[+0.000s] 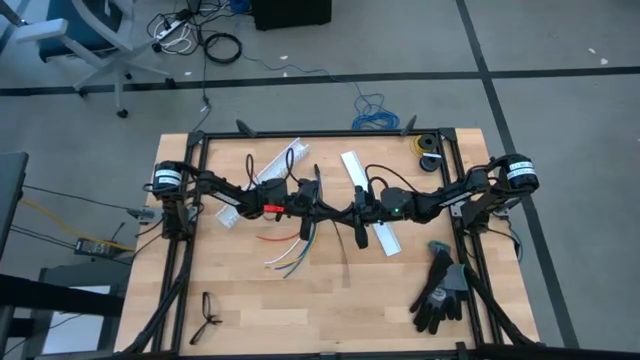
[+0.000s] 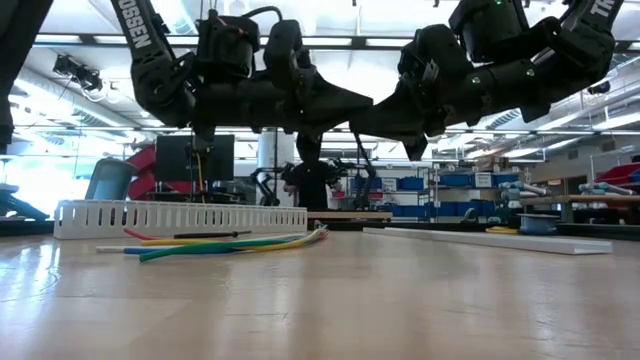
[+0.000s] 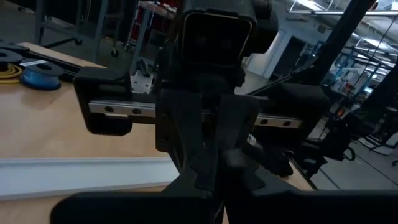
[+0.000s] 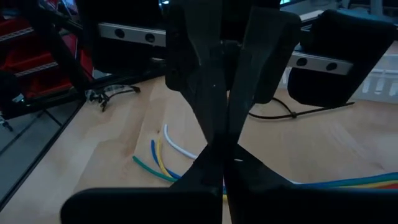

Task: Ziptie cables
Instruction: Prepare the black zip tie to wrap the cable wires

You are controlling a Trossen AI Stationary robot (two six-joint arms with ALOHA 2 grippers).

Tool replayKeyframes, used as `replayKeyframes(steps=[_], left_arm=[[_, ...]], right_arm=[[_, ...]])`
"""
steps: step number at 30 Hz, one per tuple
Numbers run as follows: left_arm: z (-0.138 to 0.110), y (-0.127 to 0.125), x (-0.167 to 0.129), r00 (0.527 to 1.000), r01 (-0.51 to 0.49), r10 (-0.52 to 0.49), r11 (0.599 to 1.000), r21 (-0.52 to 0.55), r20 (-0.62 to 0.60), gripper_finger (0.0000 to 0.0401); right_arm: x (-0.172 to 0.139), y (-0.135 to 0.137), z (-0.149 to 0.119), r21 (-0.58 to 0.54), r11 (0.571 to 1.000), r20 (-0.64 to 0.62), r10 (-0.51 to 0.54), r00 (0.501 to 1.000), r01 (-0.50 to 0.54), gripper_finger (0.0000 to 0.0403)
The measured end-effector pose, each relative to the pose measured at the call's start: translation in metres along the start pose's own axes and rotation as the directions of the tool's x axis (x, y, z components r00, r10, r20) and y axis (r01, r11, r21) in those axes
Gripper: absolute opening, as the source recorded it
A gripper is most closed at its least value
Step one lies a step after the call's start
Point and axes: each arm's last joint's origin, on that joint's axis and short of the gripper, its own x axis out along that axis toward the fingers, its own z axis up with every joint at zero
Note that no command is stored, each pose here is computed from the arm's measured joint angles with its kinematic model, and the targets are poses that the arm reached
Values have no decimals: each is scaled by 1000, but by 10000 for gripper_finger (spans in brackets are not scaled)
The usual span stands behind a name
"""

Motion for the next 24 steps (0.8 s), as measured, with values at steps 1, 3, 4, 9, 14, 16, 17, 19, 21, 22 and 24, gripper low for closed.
replayKeyframes(steps=[1, 3, 4, 9, 14, 16, 17, 19, 21, 22, 24], left_arm=[[-1, 0, 0, 1000, 0, 0, 1000, 0, -1, 21], [-1, 0, 0, 1000, 0, 0, 1000, 0, 0, 21], [0, 0, 0, 1000, -7, 7, 1000, 1, 5, 21], [3, -1, 0, 999, -15, 15, 1000, 11, 43, 26], [4, -2, 0, 999, -3, 1, 999, 33, 49, 53], [4, -2, 0, 999, -2, 1, 999, 33, 49, 72], [4, -2, 0, 999, -2, 1, 999, 34, 48, 82], [5, -1, 0, 998, -3, 1, 999, 36, 56, 104], [7, 1, -1, 998, -4, 1, 999, 39, 67, 124], [8, 2, -2, 997, -6, 3, 999, 41, 76, 133], [11, 4, -2, 996, -4, 0, 999, 47, 93, 148]], right_arm=[[0, 0, 0, 0, 1000, 0, 0, 1000, 0, 0], [0, 0, 0, 0, 1000, 0, 1, 1000, -1, 0], [0, 0, 0, 0, 1000, 1, 1, 1000, -1, 0], [0, 0, 0, 0, 1000, 1, 0, 1000, 0, 0], [0, 0, 0, 0, 1000, 1, 0, 1000, 0, 0], [0, 0, 0, 0, 1000, 1, 0, 1000, 0, 0], [0, 0, 0, 0, 1000, 1, 1, 1000, -1, 0], [0, 0, 0, -1, 1000, 1, 1, 1000, -1, 0], [0, 0, 0, -1, 1000, 2, 1, 1000, -1, 0], [0, 0, 1, -1, 1000, 6, 2, 1000, -2, 0], [0, 1, 2, -1, 1000, 22, 7, 1000, -7, 0]])
